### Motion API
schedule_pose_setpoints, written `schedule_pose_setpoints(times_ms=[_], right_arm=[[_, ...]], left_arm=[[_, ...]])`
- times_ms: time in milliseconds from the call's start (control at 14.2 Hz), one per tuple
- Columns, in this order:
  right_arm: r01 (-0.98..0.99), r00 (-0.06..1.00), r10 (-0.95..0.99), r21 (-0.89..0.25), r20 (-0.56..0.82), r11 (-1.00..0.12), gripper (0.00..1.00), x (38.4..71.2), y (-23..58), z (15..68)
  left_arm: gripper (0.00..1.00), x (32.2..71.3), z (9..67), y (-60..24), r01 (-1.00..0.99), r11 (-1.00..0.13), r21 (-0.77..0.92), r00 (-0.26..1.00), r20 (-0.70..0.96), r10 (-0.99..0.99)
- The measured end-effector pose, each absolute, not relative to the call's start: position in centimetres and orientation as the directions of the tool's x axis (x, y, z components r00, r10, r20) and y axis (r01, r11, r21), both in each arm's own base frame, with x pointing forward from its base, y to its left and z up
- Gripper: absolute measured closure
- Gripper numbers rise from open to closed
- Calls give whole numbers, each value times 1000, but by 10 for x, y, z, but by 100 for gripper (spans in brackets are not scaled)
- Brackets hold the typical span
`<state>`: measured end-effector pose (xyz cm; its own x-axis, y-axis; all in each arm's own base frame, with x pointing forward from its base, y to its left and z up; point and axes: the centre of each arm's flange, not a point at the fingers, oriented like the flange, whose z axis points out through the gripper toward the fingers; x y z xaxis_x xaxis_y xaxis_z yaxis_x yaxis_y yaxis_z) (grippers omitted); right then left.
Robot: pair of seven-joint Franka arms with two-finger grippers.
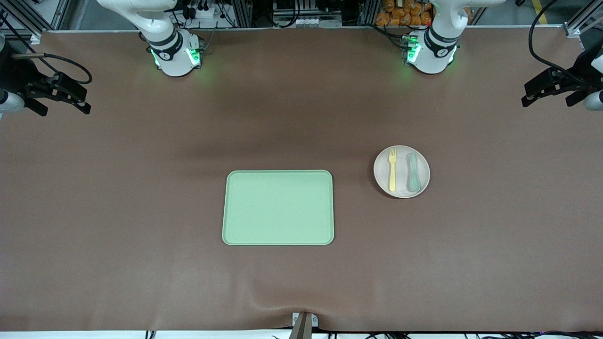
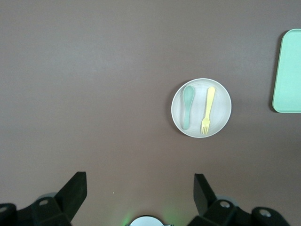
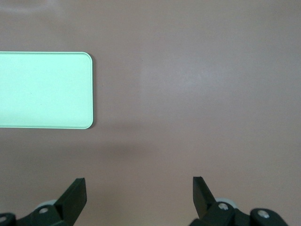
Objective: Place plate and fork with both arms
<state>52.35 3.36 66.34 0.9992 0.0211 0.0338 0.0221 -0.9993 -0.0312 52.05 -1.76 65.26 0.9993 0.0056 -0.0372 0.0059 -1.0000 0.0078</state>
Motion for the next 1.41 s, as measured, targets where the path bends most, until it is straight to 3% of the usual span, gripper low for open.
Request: schedule_pose_setpoints(times_ms=[564, 1057, 1409], right_arm=[[22, 999, 21, -31, 34, -999, 0, 523, 34, 664], [21, 999, 20, -31, 34, -999, 0, 524, 33, 664], [21, 999, 19, -31, 34, -999, 0, 524, 33, 664]], left_arm=[[0, 546, 618, -20, 2, -1000, -7, 996, -95, 2], [0, 617, 492, -2, 34, -999, -16, 987, -154, 36], [0, 618, 420, -13, 31, -999, -16, 988, -150, 33]])
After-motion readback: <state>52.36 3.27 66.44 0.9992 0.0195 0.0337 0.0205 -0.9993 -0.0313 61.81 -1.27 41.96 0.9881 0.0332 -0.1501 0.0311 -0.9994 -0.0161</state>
